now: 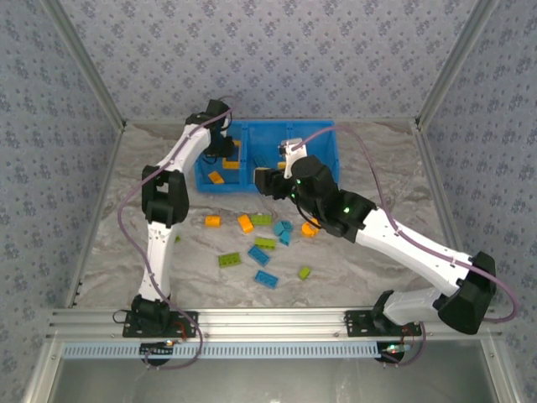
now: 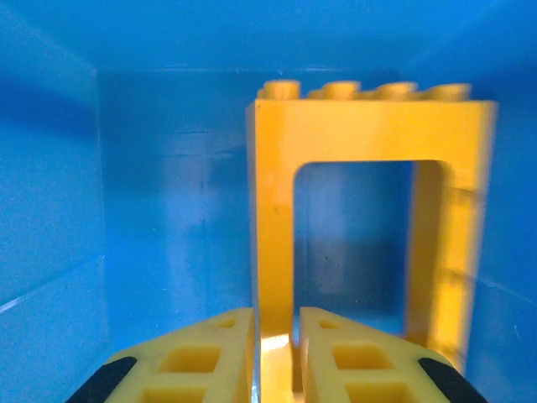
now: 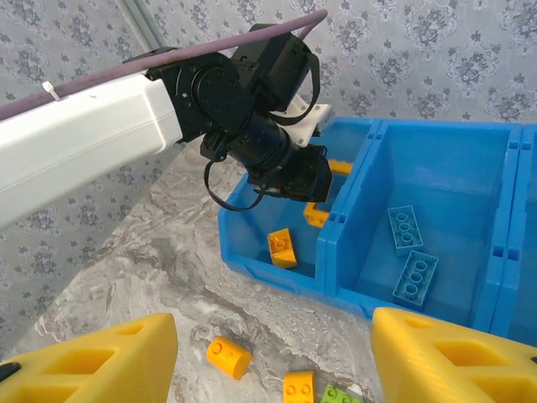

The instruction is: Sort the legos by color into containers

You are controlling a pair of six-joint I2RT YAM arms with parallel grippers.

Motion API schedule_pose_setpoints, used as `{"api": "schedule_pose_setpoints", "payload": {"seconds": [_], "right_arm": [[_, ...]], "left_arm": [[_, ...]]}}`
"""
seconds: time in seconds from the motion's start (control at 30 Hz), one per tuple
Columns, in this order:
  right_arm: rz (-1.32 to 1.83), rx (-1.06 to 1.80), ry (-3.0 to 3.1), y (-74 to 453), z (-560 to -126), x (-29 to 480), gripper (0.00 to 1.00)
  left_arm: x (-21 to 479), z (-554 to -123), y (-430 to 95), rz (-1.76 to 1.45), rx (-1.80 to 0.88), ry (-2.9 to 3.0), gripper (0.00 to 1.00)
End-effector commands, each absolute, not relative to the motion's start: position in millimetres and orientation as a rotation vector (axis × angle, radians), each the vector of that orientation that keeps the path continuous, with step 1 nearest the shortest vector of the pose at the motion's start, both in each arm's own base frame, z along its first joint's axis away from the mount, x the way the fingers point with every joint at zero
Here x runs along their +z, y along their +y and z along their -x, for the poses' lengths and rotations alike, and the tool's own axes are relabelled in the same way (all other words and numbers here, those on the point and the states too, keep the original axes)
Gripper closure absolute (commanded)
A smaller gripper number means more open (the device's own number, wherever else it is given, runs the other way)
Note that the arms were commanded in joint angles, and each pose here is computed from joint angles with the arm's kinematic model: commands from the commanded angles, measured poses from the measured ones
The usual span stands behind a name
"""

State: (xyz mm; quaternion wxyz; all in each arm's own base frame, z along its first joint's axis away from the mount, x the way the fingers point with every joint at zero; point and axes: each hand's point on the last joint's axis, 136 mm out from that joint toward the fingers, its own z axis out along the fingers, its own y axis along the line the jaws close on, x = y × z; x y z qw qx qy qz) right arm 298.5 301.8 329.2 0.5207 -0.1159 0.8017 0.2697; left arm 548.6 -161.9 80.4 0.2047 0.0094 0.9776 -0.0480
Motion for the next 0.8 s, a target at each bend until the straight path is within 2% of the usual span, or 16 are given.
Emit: {"api": "schedule_pose_setpoints", "payload": {"seconds": [0.0, 0.1, 0.27, 0.47, 0.63, 0.77], "right_arm": [[0.248, 0.610, 1.949, 288.4, -292.8, 320.1, 0.35], [0.228, 0.586, 1.975, 280.9, -290.3, 316.1, 0.35], [0.134, 0.521, 2.131, 260.4, -280.9, 284.0, 0.38], [-0.191, 0.307, 2.506, 206.1, -241.5, 202.1, 0.41], [-0.471, 0.340, 2.703, 190.8, -205.8, 147.3, 0.42], [-0.726, 0.461, 2.827, 202.3, -183.3, 105.4, 0.36]], "left_arm": [[91.1, -551.7, -165.1, -0.046, -0.163, 2.708, 0.78], [100.0, -552.7, -164.0, -0.050, -0.162, 2.691, 0.74], [125.7, -551.9, -159.7, -0.024, -0.156, 2.650, 0.75], [210.7, -533.5, -156.9, 0.049, -0.205, 2.473, 0.76], [273.8, -488.2, -159.7, 0.077, -0.268, 2.317, 0.72], [314.3, -424.6, -186.9, -0.026, -0.390, 2.185, 0.63]]}}
